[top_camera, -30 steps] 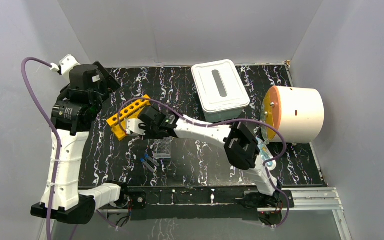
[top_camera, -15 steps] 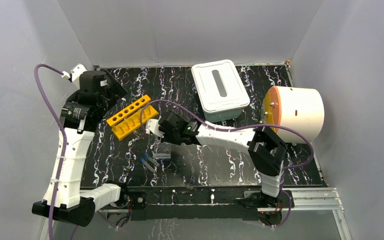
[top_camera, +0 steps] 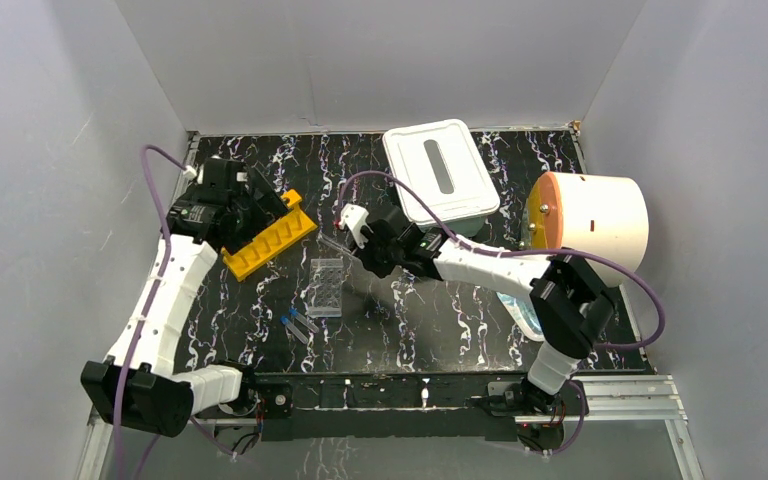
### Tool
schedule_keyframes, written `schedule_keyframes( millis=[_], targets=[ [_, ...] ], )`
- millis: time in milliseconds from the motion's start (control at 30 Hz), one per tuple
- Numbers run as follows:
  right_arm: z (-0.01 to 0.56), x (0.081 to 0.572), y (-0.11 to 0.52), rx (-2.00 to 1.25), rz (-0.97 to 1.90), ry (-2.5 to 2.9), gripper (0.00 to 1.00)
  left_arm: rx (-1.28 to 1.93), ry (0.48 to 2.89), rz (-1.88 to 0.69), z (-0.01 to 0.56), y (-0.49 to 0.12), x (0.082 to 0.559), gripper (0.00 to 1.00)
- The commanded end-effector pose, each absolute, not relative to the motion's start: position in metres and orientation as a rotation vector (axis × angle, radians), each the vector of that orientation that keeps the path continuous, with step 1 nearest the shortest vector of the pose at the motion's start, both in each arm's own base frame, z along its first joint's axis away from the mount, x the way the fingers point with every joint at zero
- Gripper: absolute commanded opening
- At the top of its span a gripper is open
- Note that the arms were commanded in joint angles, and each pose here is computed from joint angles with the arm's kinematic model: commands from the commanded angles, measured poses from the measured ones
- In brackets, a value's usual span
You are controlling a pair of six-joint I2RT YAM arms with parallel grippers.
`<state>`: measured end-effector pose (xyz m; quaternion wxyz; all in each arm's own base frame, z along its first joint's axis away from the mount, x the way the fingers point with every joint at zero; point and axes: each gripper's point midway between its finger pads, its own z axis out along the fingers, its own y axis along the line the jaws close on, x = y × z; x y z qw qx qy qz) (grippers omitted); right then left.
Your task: Organize the chemistry lab equipment
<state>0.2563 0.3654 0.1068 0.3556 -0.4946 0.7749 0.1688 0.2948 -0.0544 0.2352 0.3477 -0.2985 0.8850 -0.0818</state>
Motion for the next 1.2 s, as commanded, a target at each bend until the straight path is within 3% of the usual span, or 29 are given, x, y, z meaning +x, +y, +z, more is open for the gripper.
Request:
schedule_keyframes(
  millis=[0,233,400,667,1033,1167],
  targets=[
    [0.148,0.256,0.384,-1.147,0.643,1.914,0.15,-0.675,2.341,-0.531,0.224,-0.103,0.303,0.98],
    [0.17,0.25,0.401,-1.067,0.851,1.876,0.15,-0.542,2.312,-0.747,0.206,-0.132,0.308,0.98],
    [0.178,0.25,0.409,-1.05,0.903,1.856,0.15,-0.515,2.291,-0.858,0.196,-0.146,0.306,0.93],
    [0.185,0.247,0.415,-1.046,0.966,1.837,0.15,-0.542,2.254,-1.038,0.186,-0.165,0.31,0.73],
    [0.181,0.25,0.42,-1.033,0.981,1.847,0.15,-0.56,2.279,-1.089,0.174,-0.172,0.309,0.43],
    [0.181,0.252,0.421,-1.026,0.986,1.85,0.15,-0.577,2.27,-1.097,0.173,-0.172,0.309,0.36]
  ],
)
